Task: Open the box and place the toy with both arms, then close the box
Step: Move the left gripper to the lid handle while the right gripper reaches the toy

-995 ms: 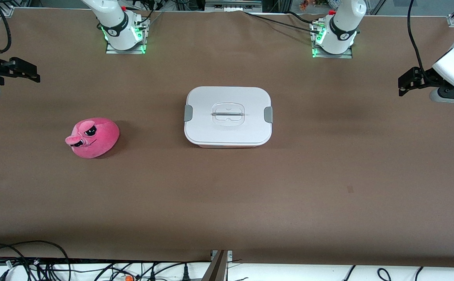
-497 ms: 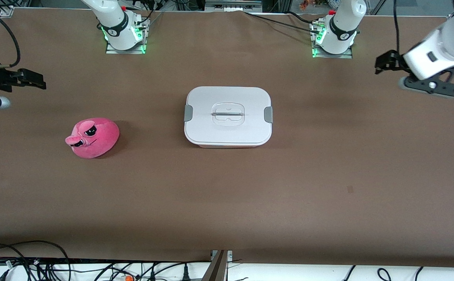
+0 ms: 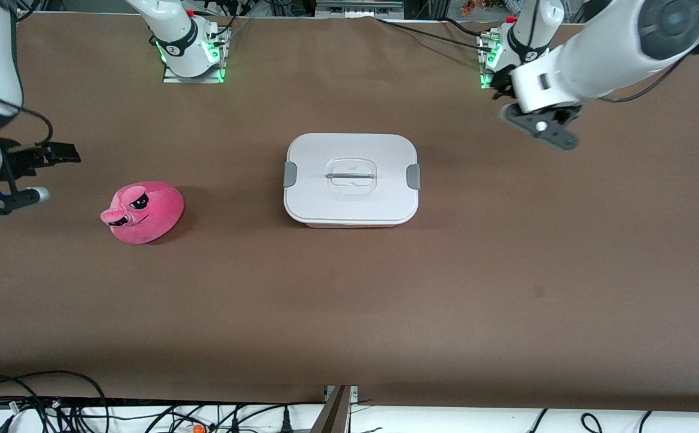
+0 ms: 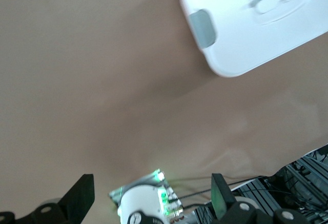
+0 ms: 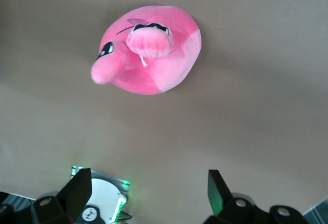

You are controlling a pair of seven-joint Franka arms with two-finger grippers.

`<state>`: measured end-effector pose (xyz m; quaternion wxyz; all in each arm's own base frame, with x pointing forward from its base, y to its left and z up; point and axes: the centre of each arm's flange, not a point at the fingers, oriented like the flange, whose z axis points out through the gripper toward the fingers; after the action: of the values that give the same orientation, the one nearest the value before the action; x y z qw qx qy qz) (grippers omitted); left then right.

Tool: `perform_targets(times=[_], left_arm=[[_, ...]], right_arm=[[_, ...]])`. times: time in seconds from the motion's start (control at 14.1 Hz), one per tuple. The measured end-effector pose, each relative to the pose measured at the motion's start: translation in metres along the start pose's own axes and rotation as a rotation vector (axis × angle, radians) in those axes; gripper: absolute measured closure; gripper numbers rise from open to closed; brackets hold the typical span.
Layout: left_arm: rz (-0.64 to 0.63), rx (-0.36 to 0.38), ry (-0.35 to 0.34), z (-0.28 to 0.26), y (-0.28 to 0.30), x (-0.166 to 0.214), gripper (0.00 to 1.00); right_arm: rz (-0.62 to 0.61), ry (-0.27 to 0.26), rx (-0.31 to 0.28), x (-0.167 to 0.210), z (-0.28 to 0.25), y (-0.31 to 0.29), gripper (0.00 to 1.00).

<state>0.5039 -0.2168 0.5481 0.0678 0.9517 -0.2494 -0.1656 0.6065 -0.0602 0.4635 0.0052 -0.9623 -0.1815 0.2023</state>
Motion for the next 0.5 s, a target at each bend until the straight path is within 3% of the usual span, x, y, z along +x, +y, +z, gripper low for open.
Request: perform_targets(times=[0.21, 0.5], left_arm=[[0.199, -0.009, 0.035, 0.038, 0.020, 0.048, 0.00], [0.476, -0.075, 0.031, 0.101, 0.035, 0.102, 0.00]], right_arm=[[-0.153, -0.037, 0.020, 0.025, 0.035, 0.008, 0.00], [-0.279, -0.058, 0.034, 0.043, 0.083, 0.010, 0.00]])
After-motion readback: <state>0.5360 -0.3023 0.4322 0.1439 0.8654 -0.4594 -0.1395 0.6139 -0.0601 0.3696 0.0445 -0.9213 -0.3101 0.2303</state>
